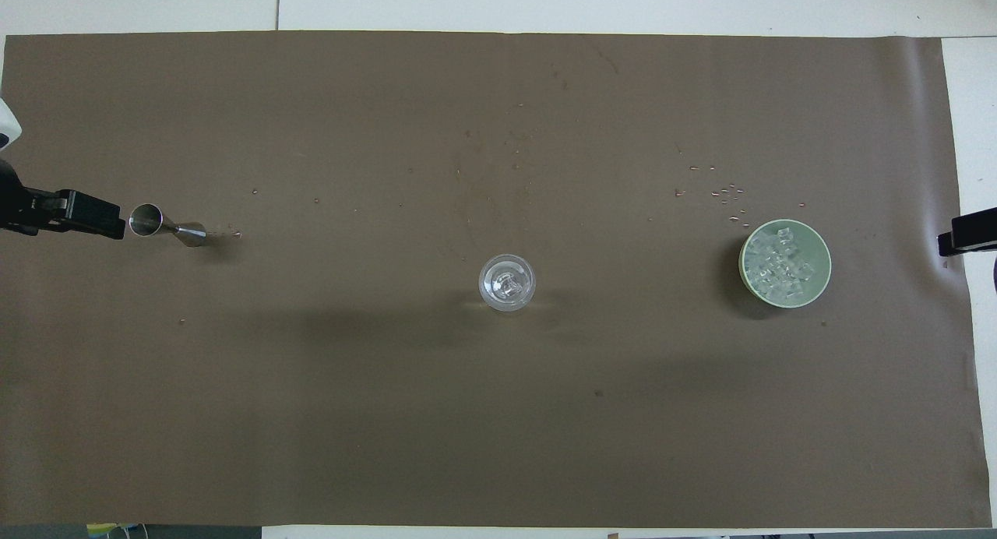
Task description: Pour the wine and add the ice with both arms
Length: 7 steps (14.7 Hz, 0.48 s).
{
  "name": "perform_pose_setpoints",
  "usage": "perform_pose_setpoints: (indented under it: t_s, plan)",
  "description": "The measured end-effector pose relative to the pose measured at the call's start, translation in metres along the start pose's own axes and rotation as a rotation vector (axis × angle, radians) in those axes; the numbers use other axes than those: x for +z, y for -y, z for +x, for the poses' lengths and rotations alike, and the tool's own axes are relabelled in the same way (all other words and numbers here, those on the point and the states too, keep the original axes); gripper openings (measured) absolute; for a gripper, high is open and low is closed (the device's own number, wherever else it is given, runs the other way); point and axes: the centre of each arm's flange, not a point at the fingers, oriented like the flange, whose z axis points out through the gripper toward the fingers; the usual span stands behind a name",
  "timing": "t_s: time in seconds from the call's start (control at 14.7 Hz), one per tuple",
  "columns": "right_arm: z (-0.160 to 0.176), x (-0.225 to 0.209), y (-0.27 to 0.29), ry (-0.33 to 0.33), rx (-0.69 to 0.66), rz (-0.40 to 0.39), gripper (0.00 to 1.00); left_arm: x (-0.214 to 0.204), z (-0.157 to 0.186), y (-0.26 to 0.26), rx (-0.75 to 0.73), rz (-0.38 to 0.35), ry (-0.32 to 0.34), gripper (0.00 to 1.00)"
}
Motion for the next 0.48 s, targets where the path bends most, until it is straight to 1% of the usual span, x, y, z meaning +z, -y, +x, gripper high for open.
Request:
perform_pose_setpoints:
  t_s: [0.48]
  plan:
    - [0.0002,-0.0004,0.0062,-0.001,-0.011,-0.002,1.0,0.0,0.0,0.0,0.0,0.0,0.0,1.0]
